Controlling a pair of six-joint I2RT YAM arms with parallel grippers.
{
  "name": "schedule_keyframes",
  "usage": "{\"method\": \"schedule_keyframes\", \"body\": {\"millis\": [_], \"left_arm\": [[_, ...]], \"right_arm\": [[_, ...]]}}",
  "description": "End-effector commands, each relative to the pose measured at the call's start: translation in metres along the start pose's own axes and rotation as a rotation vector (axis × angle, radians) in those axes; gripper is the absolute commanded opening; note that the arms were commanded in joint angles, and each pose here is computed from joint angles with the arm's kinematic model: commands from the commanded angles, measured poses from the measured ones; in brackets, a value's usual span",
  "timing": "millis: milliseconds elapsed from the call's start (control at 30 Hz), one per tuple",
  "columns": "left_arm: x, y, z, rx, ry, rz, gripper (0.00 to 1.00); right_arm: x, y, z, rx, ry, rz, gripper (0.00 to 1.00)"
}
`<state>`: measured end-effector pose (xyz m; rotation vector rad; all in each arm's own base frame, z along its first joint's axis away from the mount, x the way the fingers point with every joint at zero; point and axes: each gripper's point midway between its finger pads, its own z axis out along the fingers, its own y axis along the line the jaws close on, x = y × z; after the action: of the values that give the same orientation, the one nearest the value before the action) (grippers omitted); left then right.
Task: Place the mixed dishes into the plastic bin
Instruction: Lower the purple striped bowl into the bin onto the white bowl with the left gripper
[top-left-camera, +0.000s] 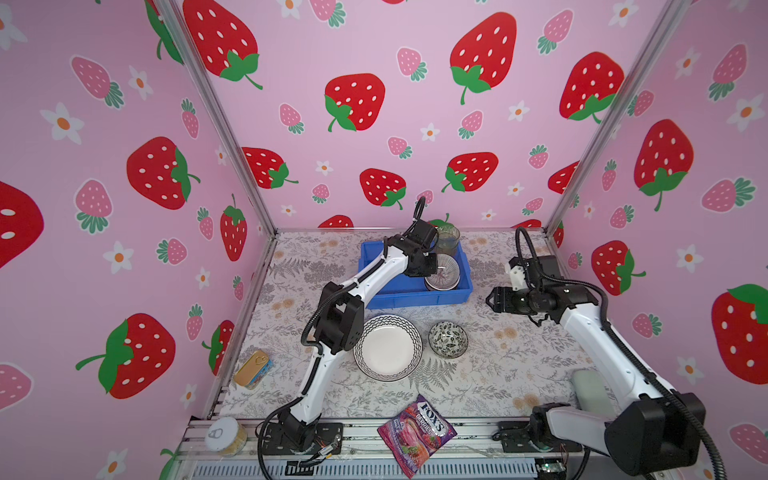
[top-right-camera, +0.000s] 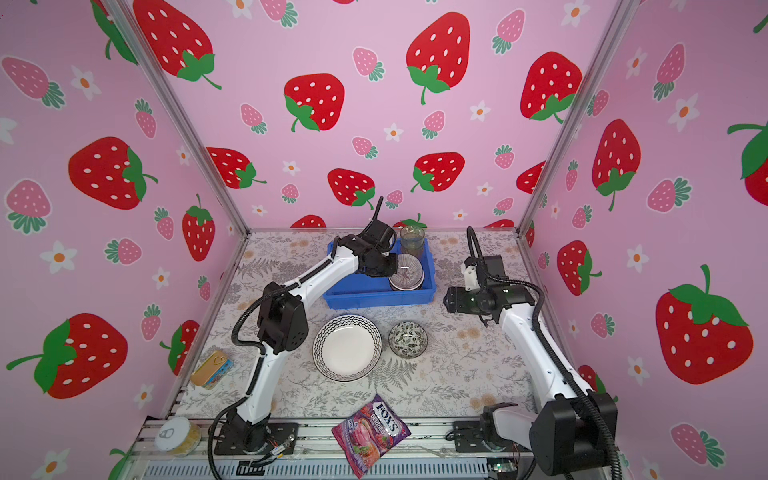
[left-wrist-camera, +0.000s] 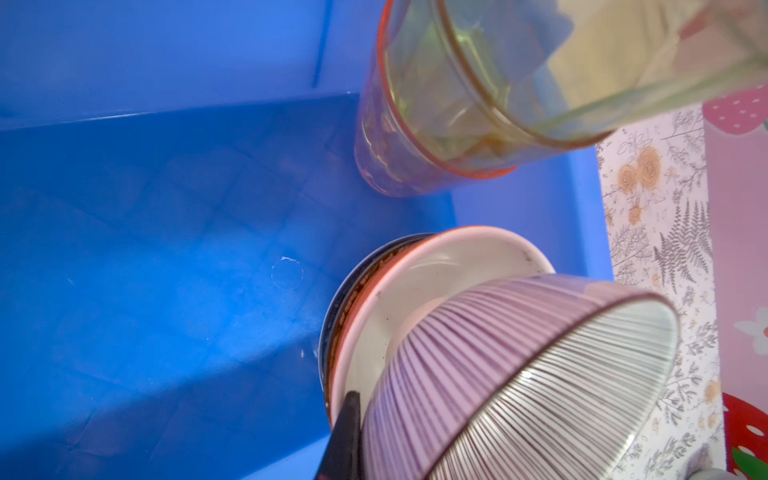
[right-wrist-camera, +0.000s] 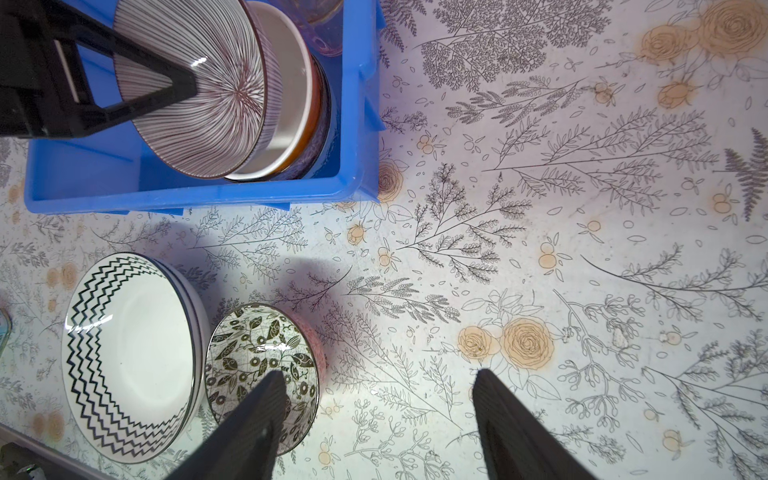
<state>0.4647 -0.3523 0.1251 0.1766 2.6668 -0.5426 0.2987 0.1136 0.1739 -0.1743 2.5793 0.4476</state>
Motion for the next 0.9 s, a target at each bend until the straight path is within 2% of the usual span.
{"method": "schedule_keyframes", "body": {"millis": [0,67,333,567,867], "left_arm": [[-0.017,-0.022,-0.013,0.087,-0.043,0.016,0.02],[-0.018,-0.023,-0.013,0.093,-0.043,0.014,0.04],[-0.015,-0.024,-0.006,0.109,-0.023,0.005,0.26],[-0.012,-0.024,-0.006,0.111,-0.015,0.001,0.42],[-0.013,-0.027,-0.017,0.123,-0.028,0.001,0.62]], "right_arm": [[-0.003,0.001,-0.001,-0.01,0.0,0.001,0.74],[-0.002,0.001,0.001,-0.009,0.004,0.004,0.74],[-0.003,0.001,0.003,-0.01,0.008,0.006,0.74],[-0.001,0.003,0.004,-0.029,0.014,-0.005,0.74],[0.007,0.008,0.009,-0.067,0.04,-0.02,0.75]]}}
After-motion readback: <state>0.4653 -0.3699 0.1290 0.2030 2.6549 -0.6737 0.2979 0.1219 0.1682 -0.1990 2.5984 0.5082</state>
